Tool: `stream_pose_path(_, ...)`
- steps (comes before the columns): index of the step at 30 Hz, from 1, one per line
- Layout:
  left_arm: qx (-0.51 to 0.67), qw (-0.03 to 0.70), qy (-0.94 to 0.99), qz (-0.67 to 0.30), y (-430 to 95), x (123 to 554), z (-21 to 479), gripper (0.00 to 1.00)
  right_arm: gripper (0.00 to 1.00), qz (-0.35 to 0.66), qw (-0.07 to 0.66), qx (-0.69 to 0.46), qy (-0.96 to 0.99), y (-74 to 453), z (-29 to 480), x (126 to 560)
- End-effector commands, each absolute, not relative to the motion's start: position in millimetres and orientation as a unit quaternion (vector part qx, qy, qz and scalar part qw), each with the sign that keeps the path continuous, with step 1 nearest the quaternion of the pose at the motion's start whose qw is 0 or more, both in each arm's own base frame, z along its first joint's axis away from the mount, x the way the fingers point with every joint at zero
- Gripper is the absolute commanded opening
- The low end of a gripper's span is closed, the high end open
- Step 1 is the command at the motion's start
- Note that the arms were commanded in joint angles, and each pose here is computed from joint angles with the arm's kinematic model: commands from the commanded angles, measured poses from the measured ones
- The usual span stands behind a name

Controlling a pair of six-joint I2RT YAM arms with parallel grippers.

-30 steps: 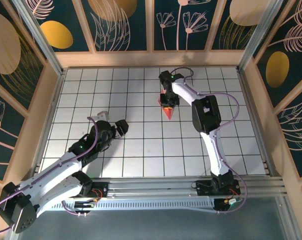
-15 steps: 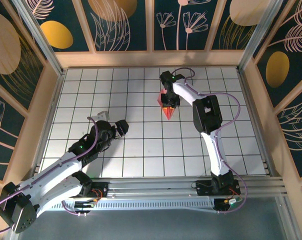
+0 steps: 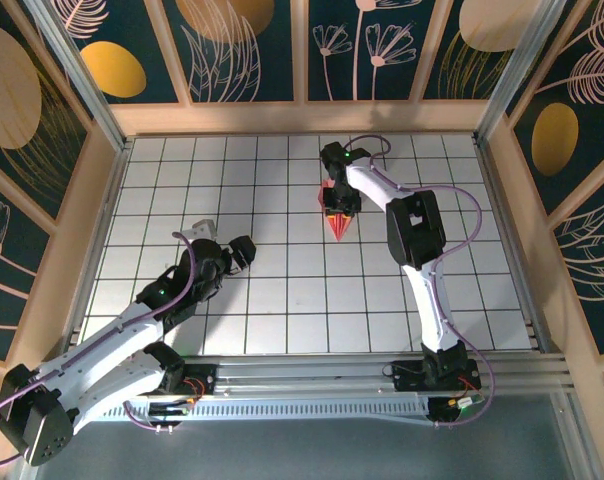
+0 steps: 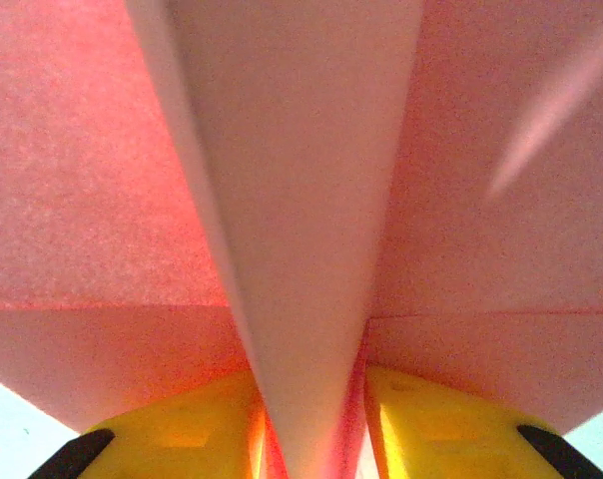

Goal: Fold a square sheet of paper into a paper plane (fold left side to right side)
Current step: Place the paper plane at the top-center of the table.

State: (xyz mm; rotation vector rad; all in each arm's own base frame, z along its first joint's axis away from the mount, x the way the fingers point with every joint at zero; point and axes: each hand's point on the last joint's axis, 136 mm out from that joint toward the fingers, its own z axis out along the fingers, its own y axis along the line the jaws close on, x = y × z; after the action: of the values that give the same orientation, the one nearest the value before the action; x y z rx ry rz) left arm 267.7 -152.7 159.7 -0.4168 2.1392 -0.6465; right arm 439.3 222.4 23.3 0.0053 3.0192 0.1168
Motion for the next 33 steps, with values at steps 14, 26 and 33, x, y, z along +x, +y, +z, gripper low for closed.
stream_pose_path(14,-0.183,0.425,0.851,-0.248,-148,272,167,0.82,0.33,0.016,0.077,-0.004,0.997,213,52,435)
stream_pose_path(26,-0.183,0.425,0.851,-0.25,-150,274,169,0.82,0.43,0.014,0.096,-0.005,0.995,213,74,432)
stream_pose_path(33,-0.184,0.425,0.85,-0.251,-151,274,170,0.82,0.48,0.009,0.105,-0.008,0.994,212,87,430)
